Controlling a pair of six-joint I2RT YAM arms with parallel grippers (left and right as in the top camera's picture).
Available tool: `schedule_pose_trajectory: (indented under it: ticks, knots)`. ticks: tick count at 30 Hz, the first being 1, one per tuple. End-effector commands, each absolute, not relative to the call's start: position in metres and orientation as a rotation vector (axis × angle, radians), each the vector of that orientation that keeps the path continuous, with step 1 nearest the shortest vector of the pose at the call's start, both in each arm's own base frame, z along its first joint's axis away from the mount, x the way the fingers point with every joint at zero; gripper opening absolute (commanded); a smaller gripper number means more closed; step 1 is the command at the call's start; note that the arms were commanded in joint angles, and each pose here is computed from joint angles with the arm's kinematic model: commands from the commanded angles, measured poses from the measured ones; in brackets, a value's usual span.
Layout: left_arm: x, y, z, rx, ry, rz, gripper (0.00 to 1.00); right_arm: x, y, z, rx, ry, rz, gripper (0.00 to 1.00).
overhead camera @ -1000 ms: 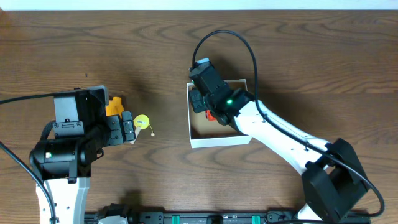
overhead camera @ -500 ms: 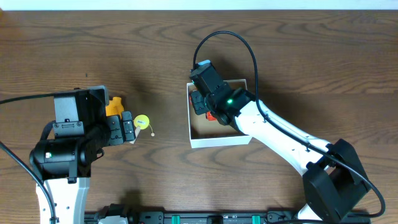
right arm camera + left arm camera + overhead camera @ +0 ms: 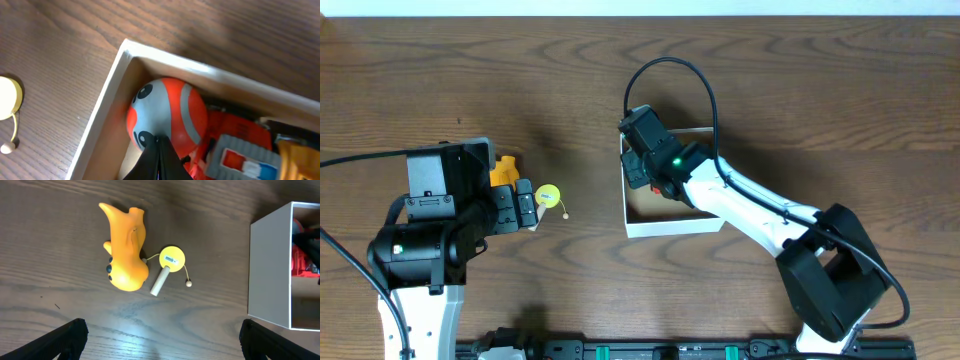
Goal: Pack container
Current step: 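Lift the right gripper away and move the left gripper to the paddle toy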
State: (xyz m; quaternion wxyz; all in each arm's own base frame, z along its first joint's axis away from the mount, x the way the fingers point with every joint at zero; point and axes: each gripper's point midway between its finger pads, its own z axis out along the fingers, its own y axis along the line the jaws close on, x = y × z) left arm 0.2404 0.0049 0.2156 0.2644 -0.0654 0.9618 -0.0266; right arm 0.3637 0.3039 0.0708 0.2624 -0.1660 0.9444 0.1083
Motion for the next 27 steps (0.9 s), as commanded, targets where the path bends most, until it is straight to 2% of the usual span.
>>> schedule_pose_trajectory:
  ticks: [1, 6, 11, 15, 16, 18, 23, 24, 27]
  knots:
    - [0.24, 0.006, 0.214, -0.199, 2.605, -0.075, 0.98, 0.365, 0.307, 0.062, -0.461, 2.568, 0.295, 0.01]
    - [0.239, 0.006, 0.214, -0.199, 2.608, -0.075, 0.98, 0.369, 0.31, 0.065, -0.457, 2.55, 0.306, 0.02]
    - [0.239, 0.006, 0.214, -0.198, 2.609, -0.075, 0.98, 0.371, 0.311, 0.078, -0.501, 2.514, 0.302, 0.21]
    - [0.238, 0.004, 0.213, -0.149, 2.616, -0.074, 0.98, 0.38, 0.298, 0.128, -0.458, 2.411, 0.237, 0.33]
    - [0.238, 0.001, 0.213, -0.11, 2.619, -0.087, 0.98, 0.381, 0.296, 0.142, -0.468, 2.383, 0.225, 0.39]
    - [0.238, -0.005, 0.213, -0.026, 2.619, -0.111, 0.98, 0.379, 0.286, 0.178, -0.503, 2.309, 0.189, 0.56]
    - [0.242, -0.008, 0.204, 0.055, 2.66, -0.124, 0.98, 0.367, 0.251, 0.245, -0.421, 2.215, 0.186, 0.62]
    - [0.243, -0.01, 0.2, 0.075, 2.68, -0.128, 0.98, 0.364, 0.239, 0.255, -0.355, 2.216, 0.19, 0.66]
    - [0.248, -0.02, 0.181, 0.134, 2.758, -0.145, 0.98, 0.357, 0.194, 0.271, -0.114, 2.242, 0.166, 0.66]
